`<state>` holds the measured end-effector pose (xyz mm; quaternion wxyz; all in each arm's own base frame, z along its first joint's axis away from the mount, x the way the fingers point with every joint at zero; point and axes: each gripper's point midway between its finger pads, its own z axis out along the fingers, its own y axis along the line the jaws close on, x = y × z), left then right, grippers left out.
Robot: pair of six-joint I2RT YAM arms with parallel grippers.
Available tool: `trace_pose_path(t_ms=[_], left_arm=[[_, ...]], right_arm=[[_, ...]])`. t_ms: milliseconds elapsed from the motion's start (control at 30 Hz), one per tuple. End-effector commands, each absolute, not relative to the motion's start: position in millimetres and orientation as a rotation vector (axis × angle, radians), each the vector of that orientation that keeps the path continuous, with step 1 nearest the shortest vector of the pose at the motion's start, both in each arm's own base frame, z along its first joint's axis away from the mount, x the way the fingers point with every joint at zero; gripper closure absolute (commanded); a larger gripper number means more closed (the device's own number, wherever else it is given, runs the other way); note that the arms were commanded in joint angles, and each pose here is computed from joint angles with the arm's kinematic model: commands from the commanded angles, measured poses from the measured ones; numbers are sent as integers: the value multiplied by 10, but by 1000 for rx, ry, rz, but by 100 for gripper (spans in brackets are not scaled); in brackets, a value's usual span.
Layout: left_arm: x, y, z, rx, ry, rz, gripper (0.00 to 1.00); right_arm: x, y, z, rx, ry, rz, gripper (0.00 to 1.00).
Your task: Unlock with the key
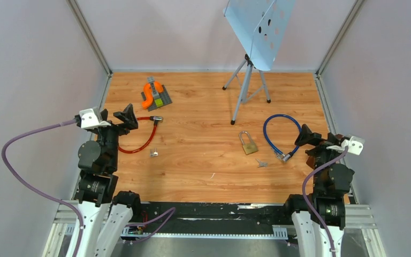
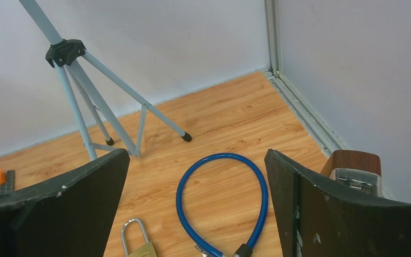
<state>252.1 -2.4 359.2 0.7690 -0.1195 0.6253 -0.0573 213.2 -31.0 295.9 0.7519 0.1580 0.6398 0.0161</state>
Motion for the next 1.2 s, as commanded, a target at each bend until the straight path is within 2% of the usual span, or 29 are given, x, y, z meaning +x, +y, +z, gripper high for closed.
trace_pose_path(t_ms=[0, 533, 767, 933, 1100, 1167], left_arm=[[2444, 35, 3828, -291, 1301, -129, 0], [2467, 36, 3722, -327, 1388, -132, 0], [2400, 40, 3767, -320, 1379, -134, 0], [2345, 76, 3751, -322, 1375, -115, 0], [2302, 95, 3779, -320, 1361, -108, 0], [2283, 106, 3788, -322, 1356, -103, 0]], right_arm=[[2157, -240, 3032, 351, 1417, 90, 0], [2614, -85, 2189, 573, 1912, 210, 0], [2754, -133, 1702, 771, 2111, 169, 0], [2768, -368, 1378, 1013, 2129, 15, 0], [2819, -468, 1089, 1191, 2141, -70, 7], [2849, -489, 985, 1225, 2149, -94, 14]])
